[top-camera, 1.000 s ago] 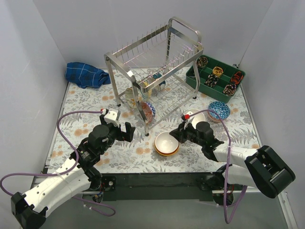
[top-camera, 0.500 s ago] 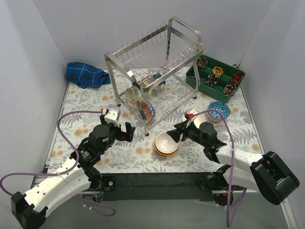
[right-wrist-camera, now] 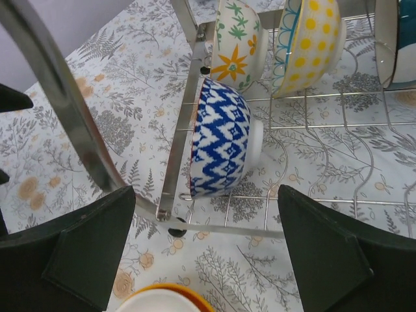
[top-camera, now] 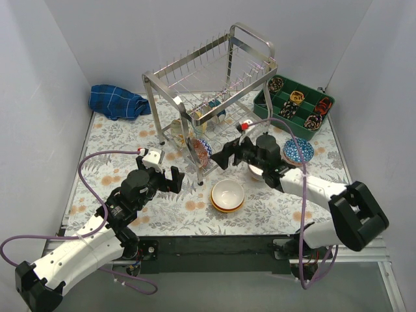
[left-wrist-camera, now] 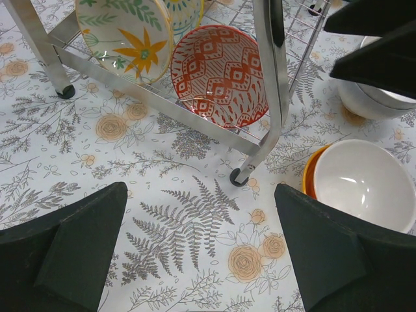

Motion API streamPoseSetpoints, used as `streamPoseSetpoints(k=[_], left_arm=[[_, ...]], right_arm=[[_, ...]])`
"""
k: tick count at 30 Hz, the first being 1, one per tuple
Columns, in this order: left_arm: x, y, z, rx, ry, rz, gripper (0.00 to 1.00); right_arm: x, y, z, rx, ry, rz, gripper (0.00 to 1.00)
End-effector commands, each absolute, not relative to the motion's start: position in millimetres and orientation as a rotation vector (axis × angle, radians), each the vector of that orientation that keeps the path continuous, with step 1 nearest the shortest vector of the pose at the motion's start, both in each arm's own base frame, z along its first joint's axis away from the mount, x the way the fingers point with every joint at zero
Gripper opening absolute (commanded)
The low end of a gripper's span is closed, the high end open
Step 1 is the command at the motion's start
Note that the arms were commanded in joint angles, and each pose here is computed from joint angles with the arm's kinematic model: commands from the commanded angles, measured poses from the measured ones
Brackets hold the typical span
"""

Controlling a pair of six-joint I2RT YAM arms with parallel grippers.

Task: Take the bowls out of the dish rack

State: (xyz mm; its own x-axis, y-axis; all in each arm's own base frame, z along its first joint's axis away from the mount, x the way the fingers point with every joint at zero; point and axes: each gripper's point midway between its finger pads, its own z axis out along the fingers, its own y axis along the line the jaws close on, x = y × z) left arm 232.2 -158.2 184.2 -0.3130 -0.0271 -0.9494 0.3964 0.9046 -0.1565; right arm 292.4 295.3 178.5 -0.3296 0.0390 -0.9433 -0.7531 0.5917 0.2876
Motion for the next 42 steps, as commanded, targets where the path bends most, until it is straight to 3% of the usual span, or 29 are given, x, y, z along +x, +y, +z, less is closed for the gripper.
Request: streamPoseSetpoints(k=[1,17,23,29,35,39,42], left_arm=[[236.7,-154.5,199.8,0.242,1.814,-0.424,0.98],[236.5,-155.6,198.5,0.251,1.818,-0.425,0.98],[237.3,-155.6,198.0,0.252,1.819,-0.422,0.98],[237.0,-156.1,197.9,0.254,1.819,-0.425,0.98],[236.4,-156.6,197.9,0.257,1.819,-0.429,0.98],[236.1,-157.1,197.2,0.260,1.822,-0.430,0.98],[236.0,-157.8,198.2,0.260,1.820,-0.435,0.98]], right_arm=[[312.9,322.3,188.5,-0.566,1.778,0.984,0.99],[345.7,360.8,141.9,-0.487,1.962,1.157,0.99],[344.8,364.3,132.9,-0.486,1.989,1.181,0.92],[342.6,367.5,137.7,-0.502,1.981,1.214,0.75],[339.3,367.9,146.0,-0.523,1.960,1.223,0.45],[340.3,363.4,156.7,-0.536,1.932,1.184,0.16],[343.3,359.3,159.9,-0.557,1.930,1.126,0.10]])
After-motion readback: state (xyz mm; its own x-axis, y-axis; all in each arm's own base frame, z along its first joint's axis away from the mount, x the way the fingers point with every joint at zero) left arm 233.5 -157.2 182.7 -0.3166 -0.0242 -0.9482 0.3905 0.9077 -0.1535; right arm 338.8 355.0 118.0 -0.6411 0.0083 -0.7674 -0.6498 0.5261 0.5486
